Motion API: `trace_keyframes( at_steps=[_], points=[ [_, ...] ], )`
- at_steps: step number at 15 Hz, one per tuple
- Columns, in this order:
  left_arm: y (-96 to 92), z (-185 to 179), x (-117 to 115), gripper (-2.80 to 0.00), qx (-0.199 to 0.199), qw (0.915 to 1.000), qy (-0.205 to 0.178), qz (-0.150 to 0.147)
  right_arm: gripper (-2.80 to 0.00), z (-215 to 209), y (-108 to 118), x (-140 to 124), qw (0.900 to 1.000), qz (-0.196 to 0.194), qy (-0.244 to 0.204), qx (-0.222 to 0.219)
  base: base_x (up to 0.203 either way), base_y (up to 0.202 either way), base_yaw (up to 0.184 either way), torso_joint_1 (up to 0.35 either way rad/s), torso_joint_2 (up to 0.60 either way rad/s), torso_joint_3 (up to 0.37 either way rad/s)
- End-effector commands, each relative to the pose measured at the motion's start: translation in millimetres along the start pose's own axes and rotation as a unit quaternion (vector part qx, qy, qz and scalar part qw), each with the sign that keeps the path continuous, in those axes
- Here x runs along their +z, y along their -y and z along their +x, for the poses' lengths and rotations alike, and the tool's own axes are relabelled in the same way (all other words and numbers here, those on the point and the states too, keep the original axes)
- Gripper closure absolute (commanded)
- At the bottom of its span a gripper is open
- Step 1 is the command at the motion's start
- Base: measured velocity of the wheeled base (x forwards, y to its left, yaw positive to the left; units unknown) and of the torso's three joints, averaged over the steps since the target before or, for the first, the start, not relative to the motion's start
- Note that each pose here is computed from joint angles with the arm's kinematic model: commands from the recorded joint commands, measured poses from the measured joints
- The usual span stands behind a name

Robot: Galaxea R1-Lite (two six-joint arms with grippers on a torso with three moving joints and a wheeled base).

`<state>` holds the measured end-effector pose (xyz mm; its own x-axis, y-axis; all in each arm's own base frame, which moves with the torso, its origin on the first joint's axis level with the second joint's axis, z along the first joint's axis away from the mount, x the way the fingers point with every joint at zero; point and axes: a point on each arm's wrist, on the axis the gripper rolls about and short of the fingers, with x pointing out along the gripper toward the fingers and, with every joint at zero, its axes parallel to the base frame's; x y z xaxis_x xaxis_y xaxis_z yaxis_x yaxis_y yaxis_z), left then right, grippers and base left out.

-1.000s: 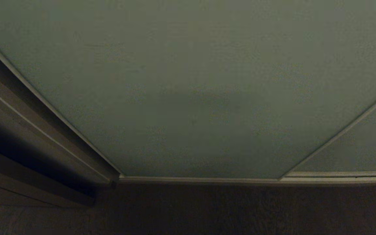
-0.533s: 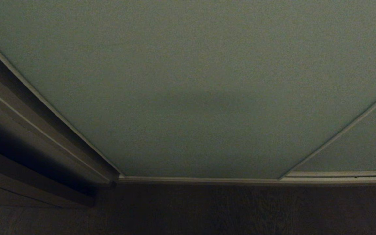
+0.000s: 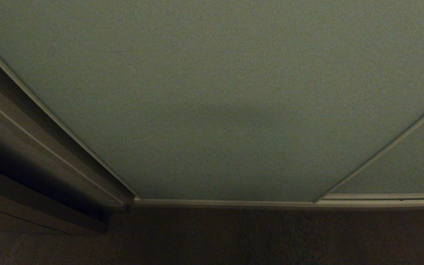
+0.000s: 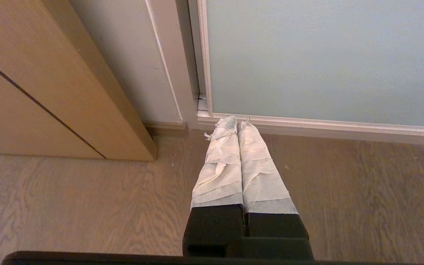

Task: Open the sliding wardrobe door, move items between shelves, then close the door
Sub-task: Close the door

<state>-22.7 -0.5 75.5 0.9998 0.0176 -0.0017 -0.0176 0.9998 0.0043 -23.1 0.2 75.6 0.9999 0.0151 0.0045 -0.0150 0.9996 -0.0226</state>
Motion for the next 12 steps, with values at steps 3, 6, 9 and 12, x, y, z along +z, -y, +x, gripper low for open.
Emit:
trace_keyframes(
  at_steps=[3,6,9,12],
  points=[
    [0.0,0.1,0.0,0.0,0.0,1.0,-0.001,0.0,0.0,0.1,0.0,-0.2,1.0,0.0,-0.001,0.0,0.0,0.0,0.0,0.0,0.0,0.0],
    [0.0,0.1,0.0,0.0,0.0,1.0,-0.001,0.0,0.0,0.1,0.0,-0.3,1.0,0.0,-0.002,0.001,0.0,0.0,0.0,0.0,0.0,0.0],
    [0.0,0.1,0.0,0.0,0.0,1.0,-0.001,0.0,0.0,0.1,0.0,-0.3,1.0,0.0,-0.002,0.0,0.0,0.0,0.0,0.0,0.0,0.0],
    [0.1,0.1,-0.4,0.0,-0.002,0.9999,-0.003,0.01,0.0,0.1,0.0,-0.3,1.0,0.0,-0.002,0.001,0.0,0.0,0.0,0.0,0.0,0.0]
  ],
)
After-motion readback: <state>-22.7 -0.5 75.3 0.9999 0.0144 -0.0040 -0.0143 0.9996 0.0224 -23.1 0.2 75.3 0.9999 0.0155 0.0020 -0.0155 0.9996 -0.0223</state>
